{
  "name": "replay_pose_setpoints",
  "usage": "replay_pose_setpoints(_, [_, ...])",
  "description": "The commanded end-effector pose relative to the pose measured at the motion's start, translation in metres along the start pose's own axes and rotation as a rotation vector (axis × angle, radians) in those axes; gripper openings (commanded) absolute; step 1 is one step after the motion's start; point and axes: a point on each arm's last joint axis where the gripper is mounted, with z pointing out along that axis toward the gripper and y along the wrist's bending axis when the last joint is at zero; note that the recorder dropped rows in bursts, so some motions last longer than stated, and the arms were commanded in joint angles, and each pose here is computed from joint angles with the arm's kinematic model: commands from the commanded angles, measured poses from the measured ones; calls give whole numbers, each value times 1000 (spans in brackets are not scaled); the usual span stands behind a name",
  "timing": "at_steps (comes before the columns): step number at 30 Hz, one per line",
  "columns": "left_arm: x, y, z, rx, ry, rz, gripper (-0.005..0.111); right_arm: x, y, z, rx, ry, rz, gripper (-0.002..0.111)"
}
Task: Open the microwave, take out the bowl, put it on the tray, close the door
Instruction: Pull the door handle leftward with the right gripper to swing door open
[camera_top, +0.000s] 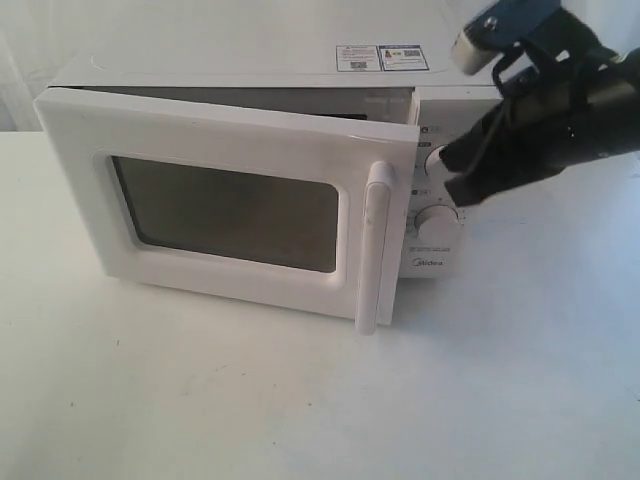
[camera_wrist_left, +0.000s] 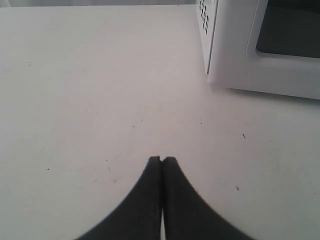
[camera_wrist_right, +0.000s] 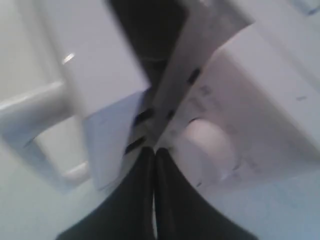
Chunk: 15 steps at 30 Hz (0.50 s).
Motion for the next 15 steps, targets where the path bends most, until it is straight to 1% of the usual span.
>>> replay_pose_setpoints(1, [1,-1,0,10,3,-2,0,-10,-15,1,141,-119,95,0])
replay_pose_setpoints(5, [1,-1,0,10,3,-2,0,-7,-16,10,122,-102,123,0])
replay_pose_setpoints(9, [1,-1,0,10,3,-2,0,-4,-12,15,67,-86,163,0])
replay_pose_setpoints(11, [1,-1,0,10,3,-2,0,-5,-8,16,25,-85,158,0])
replay_pose_setpoints(15, [1,-1,0,10,3,-2,0,-6,3,15,-100,-92,114,0])
